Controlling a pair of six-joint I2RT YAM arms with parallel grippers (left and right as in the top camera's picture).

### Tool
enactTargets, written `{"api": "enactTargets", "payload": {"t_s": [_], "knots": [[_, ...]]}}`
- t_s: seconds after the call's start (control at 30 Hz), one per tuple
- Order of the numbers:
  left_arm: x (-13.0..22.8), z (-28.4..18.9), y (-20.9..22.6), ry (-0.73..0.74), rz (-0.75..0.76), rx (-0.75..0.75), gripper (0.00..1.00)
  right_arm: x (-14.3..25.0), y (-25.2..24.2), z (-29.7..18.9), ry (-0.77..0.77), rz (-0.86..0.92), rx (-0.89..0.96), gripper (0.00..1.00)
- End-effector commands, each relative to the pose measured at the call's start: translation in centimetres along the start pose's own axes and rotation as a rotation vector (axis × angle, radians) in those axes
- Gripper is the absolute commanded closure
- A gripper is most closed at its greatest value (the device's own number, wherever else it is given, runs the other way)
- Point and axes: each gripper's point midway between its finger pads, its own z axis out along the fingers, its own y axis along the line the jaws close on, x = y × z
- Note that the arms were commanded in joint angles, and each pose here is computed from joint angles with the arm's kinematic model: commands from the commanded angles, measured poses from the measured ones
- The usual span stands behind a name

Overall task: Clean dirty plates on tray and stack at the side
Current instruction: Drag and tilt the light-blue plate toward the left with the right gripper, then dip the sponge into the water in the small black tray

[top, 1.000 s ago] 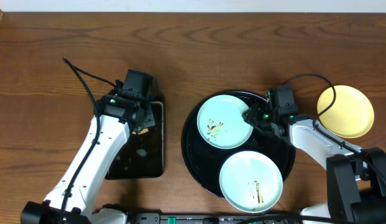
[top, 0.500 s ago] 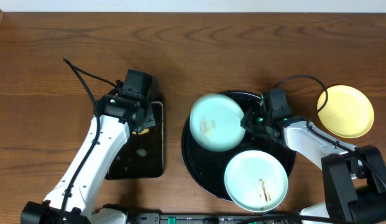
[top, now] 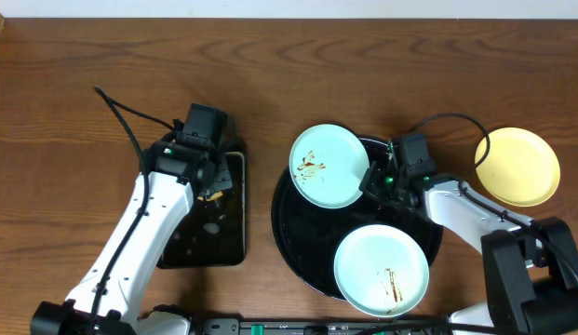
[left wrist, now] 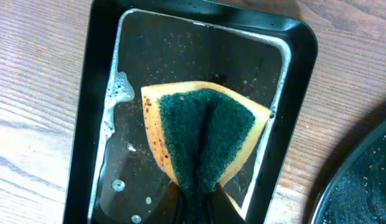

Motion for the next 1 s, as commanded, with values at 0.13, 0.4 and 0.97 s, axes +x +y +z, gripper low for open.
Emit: {"api": "enactTargets", "payload": {"t_s": [0.13, 0.4, 0.97], "knots": [[1.1, 2.3, 2.3, 0.064, -0.078, -0.051, 0.93, -0.8, -4.5, -0.4, -0.011, 0.035, 0.143, 0.99], [4.0, 7.2, -2.3, 0.21, -0.035, 0.173, 0.93, -0.4, -4.1, -0.5, 0.024, 0.007, 0.119, 0.98], [6.8, 11.8, -5.4, 0.384, -0.014, 0.296, 0.92, -0.1, -3.8, -0.6, 0.045, -0.011, 0.105, 0.99]]}}
